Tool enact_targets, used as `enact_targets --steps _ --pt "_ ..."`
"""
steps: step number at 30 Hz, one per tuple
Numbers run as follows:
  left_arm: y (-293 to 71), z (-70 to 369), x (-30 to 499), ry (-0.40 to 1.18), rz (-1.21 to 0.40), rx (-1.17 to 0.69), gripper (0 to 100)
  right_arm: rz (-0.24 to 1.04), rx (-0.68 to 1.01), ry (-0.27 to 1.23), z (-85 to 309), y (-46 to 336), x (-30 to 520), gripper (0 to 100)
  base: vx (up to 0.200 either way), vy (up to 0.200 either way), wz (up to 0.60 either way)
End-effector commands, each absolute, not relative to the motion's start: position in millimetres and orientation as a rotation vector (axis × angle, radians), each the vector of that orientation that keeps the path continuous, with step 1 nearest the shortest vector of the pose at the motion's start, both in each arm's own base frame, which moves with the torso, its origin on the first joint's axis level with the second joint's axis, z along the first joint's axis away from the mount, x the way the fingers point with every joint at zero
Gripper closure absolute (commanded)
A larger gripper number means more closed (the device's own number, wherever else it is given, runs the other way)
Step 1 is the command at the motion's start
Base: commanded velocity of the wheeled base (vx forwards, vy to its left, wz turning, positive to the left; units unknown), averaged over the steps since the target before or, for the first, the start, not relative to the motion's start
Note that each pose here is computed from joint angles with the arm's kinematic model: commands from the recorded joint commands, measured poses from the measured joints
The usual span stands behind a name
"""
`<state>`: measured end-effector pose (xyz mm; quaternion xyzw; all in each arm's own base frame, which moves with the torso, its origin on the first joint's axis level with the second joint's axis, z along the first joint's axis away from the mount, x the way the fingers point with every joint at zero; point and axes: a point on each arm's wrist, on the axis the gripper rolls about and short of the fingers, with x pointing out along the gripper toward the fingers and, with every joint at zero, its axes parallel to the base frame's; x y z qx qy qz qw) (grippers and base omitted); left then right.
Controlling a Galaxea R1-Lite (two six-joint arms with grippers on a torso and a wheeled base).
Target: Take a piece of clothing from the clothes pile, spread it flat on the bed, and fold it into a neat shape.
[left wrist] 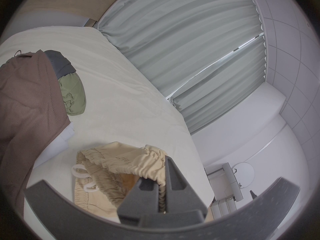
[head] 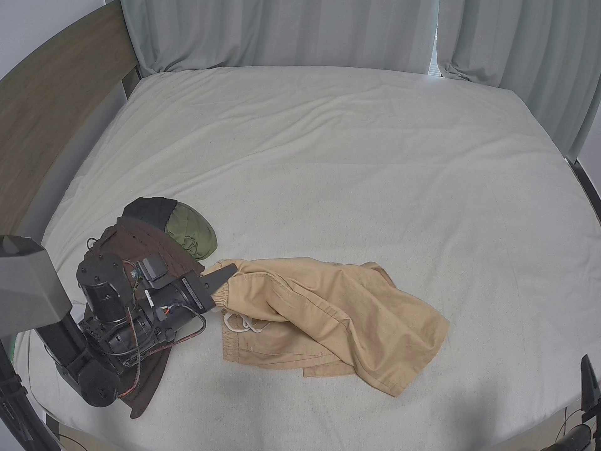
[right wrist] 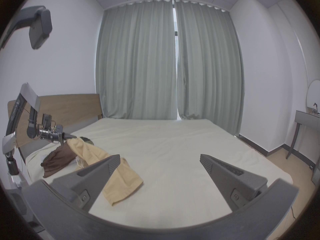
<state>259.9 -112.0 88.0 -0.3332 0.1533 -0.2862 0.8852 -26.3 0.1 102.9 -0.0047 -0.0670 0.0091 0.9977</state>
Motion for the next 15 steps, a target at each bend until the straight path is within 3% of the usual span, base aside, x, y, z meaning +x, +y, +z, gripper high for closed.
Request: enact_targets --steps 1,9,15 --pt "-111 87 260 0.320 -0.589 -0.693 100 0.073 0.000 -0.141 143 -1 -19 0 0.000 0.000 0.00" --pt "-110 85 265 0.318 -0.581 -0.696 100 0.305 0.097 0.135 145 6 14 0 0.000 0.000 0.00" --pt "-110 88 264 0.310 -0.586 -0.694 100 0.454 0.219 0.240 166 13 36 0 0.000 0.000 0.00"
